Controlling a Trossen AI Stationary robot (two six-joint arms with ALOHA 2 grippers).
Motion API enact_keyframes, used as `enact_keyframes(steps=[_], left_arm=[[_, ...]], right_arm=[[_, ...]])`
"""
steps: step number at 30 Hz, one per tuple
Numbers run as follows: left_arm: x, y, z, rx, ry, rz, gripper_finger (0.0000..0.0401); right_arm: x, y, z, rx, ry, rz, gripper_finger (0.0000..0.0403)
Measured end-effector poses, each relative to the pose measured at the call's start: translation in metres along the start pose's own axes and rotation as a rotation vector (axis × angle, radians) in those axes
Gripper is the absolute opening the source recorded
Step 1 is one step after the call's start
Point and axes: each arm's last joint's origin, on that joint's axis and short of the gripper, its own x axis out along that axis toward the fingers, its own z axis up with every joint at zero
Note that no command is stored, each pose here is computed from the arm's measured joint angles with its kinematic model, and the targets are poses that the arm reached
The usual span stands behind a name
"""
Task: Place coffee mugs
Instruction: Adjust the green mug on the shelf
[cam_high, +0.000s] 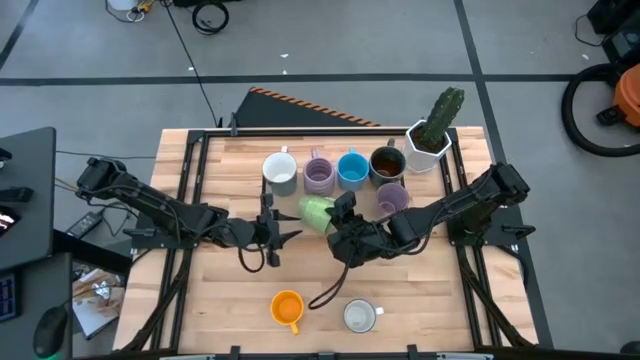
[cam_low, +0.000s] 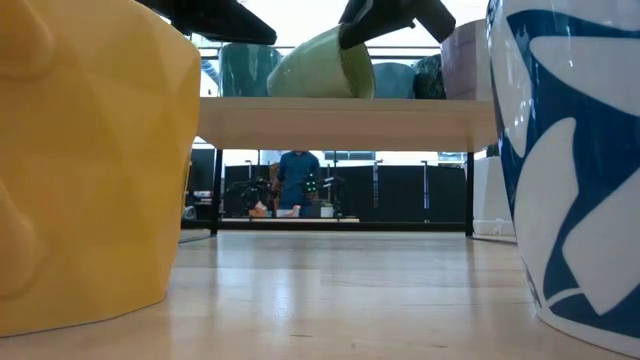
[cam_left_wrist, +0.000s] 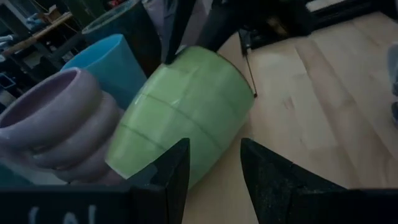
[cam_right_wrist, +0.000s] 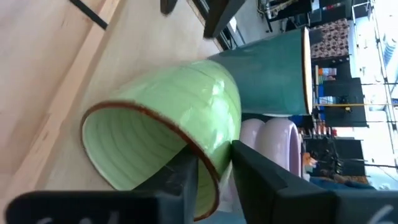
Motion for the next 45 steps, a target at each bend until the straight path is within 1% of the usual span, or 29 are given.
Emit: enact_keyframes(steps=[4,7,15,19,25,32,35,37,40,45], left_arm=[[-0.001,-0.002,-0.001,0.010,0.011,-0.007,0.0149],[-0.001,-0.002,-0.001,0.012,0.010,-0.011,0.0149],[-0.007,-0.001,0.002,0.006,-0.002,0.005,0.0149],[-0.012,0.000,0.006,-0.006,-0.024,0.001,0.0149],[-0.021,-0.002,0.008,0.001,-0.037,-0.026,0.0149],[-0.022,-0.004,0.007,0.011,-0.022,-0.033,0.0149],[-0.022,-0.003,0.006,0.010,-0.019,-0.033,0.0149],[-0.022,-0.003,0.006,0.009,-0.020,-0.033,0.0149],[-0.021,-0.003,0.007,-0.001,-0.030,-0.029,0.0149],[-0.021,-0.003,0.007,-0.019,-0.029,-0.033,0.0149]], right_arm=[[0.000,-0.001,0.002,0.011,-0.017,0.003,0.0072],[-0.001,0.000,0.002,0.005,-0.023,0.003,0.0057],[-0.008,0.002,0.006,0.004,-0.051,0.014,0.0052],[-0.015,-0.004,0.011,0.020,-0.075,0.061,0.0051],[-0.028,-0.030,0.013,0.139,-0.091,0.231,0.0049],[-0.029,-0.059,0.004,0.288,-0.037,0.363,0.0031],[-0.027,-0.071,-0.002,0.376,0.010,0.405,0.0024],[-0.022,-0.077,-0.007,0.427,0.040,0.411,0.0024],[-0.013,-0.083,-0.015,0.479,0.089,0.411,0.0030],[-0.005,-0.091,-0.022,0.554,0.105,0.444,0.0033]])
